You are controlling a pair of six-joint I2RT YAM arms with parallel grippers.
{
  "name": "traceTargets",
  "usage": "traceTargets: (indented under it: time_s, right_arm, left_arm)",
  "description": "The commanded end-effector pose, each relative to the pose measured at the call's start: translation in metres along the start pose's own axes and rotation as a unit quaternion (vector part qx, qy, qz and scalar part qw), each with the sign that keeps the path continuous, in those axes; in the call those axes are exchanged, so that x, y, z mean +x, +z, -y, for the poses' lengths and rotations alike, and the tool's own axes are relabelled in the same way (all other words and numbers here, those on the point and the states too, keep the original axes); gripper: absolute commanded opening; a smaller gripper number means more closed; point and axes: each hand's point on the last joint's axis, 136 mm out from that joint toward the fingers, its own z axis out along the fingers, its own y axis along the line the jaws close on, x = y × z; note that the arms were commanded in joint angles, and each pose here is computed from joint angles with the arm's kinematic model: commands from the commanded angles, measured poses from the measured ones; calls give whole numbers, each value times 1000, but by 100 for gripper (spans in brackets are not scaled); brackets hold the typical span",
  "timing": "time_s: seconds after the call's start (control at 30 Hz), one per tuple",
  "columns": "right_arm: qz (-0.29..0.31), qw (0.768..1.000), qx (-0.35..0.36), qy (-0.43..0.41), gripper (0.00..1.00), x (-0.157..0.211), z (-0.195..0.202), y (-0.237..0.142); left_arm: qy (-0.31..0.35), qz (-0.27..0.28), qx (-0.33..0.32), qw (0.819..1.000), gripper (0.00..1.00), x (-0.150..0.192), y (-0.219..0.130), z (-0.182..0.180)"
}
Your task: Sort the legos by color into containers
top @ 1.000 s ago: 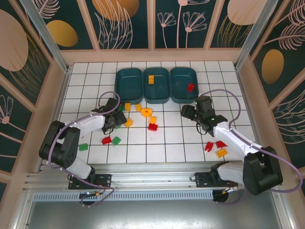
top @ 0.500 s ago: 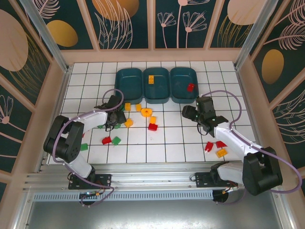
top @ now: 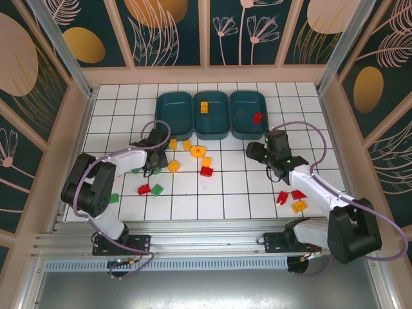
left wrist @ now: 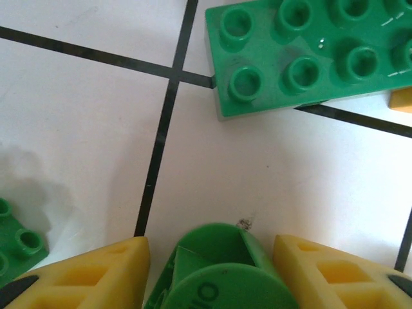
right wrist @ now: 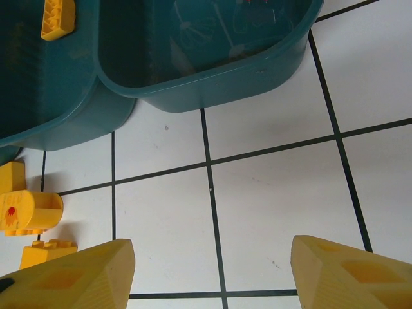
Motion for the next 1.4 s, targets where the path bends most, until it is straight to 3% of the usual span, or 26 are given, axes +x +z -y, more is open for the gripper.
traceTargets:
  time_s: [0.0, 0.2, 0.33, 0.5, 0.67, 0.8, 0.87, 0.97, 1.13, 1.23, 1.37]
  right_arm:
    - [19, 1000, -13, 8, 65, -17, -9, -3]
    - [19, 1000, -13, 3, 65, -17, -10, -5]
    - [18, 1000, 21, 2, 65, -19, 4, -7]
    - [8, 995, 81, 58, 66, -21, 47, -11]
    - [-3, 990, 108, 88, 68, -18, 77, -20]
    - [-25, 990, 114, 73, 73, -9, 81, -28]
    - [-38, 991, 108, 72, 74, -1, 79, -31]
    - [-42, 987, 133, 79, 77, 9, 87, -41]
    - [-44, 977, 145, 146, 85, 13, 95, -47]
    - [-81, 963, 182, 180, 84, 37, 111, -43]
    - [-101, 947, 219, 211, 82, 60, 123, -50]
  left_arm:
    - [9, 30, -6, 999, 34, -18, -21, -1]
    - [-6, 104, 46, 993, 30, -76, -78, 26]
    - [-3, 125, 81, 989, 29, -116, -87, 61]
    - [7, 130, 102, 986, 32, -160, -58, 107]
    - [22, 112, 90, 989, 38, -180, -12, 133]
    - [37, 120, 94, 988, 56, -196, -4, 148]
    - [41, 128, 108, 985, 74, -205, -12, 155]
    - [42, 151, 135, 978, 85, -214, -40, 159]
    - [18, 202, 200, 959, 97, -203, -107, 145]
    - [-2, 215, 255, 943, 99, -170, -140, 128]
    - [-29, 187, 302, 934, 99, -108, -144, 101]
